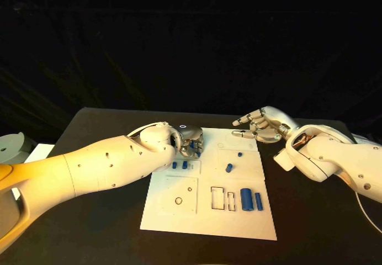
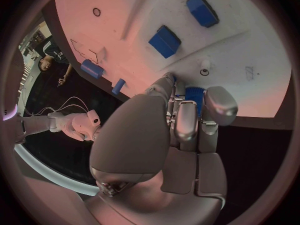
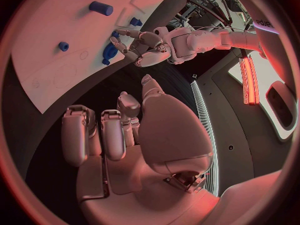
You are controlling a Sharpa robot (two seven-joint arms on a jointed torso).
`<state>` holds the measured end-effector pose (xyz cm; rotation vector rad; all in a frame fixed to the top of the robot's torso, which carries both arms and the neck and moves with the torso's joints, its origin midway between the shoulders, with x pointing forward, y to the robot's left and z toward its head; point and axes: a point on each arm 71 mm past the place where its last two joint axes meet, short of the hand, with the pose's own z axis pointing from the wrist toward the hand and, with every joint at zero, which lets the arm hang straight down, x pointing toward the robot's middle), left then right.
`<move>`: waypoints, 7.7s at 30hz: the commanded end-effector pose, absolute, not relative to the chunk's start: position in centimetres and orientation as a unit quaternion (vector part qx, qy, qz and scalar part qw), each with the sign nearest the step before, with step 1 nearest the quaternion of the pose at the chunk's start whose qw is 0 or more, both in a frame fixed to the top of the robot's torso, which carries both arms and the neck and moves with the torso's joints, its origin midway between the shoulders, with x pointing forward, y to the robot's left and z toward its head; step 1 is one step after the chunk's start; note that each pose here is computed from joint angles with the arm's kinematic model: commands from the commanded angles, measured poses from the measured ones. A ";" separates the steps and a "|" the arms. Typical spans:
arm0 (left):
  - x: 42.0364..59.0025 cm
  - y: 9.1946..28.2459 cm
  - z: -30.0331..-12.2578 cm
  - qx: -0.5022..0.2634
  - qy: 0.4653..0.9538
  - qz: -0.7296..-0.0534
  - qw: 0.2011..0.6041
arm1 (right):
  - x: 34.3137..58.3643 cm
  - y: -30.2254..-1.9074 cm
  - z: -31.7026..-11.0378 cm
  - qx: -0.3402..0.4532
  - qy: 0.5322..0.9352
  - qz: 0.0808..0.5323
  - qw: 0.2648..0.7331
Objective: Assemble the parts on the task board
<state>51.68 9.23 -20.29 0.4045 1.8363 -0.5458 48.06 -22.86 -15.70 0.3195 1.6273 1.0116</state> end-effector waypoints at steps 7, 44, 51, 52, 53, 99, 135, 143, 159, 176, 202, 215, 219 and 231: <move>51.6 9.1 -20.8 0.180 0.783 -0.229 0.549 | 48.0 -22.6 -15.7 0.129 0.692 0.435 0.561; 51.0 15.4 -19.1 0.076 0.792 -0.240 0.556 | 48.0 -22.9 -15.7 0.130 0.693 0.432 0.562; 51.1 15.5 -19.2 0.075 0.794 -0.235 0.555 | 48.0 -22.8 -15.7 0.129 0.693 0.432 0.562; 51.1 15.5 -19.2 0.076 0.794 -0.234 0.556 | 48.0 -22.8 -15.7 0.129 0.693 0.433 0.562; 51.2 15.5 -19.2 0.077 0.794 -0.232 0.557 | 48.0 -22.8 -15.7 0.129 0.693 0.433 0.562; 51.3 15.2 -20.3 0.088 0.813 -0.203 0.538 | 48.0 -22.8 -15.8 0.129 0.695 0.432 0.560; 50.1 22.1 -18.3 -0.462 0.587 -0.553 0.369 | 47.5 -21.7 -18.9 -0.169 0.757 0.158 0.611; 49.2 22.0 -18.2 -0.486 0.561 -0.579 0.337 | 47.4 -20.6 -19.8 -0.179 0.759 0.164 0.604; 48.6 21.9 -18.1 -0.489 0.561 -0.582 0.327 | 47.8 -19.5 -21.0 -0.184 0.768 0.167 0.591; 48.5 22.0 -18.1 -0.490 0.563 -0.580 0.326 | 47.7 -18.9 -21.7 -0.208 0.775 0.133 0.581; 48.3 21.9 -18.1 -0.487 0.561 -0.585 0.325 | 46.0 -18.8 -18.0 -0.165 0.699 0.197 0.667; 48.2 21.7 -18.0 -0.485 0.561 -0.588 0.322 | 42.9 -14.0 -16.7 -0.182 0.672 0.283 0.660; 48.1 21.4 -18.0 -0.483 0.562 -0.591 0.318 | 42.1 -11.8 -17.2 -0.194 0.673 0.307 0.644; 47.9 20.5 -17.9 -0.478 0.565 -0.597 0.309 | 39.6 -7.4 -21.4 -0.206 0.701 0.357 0.583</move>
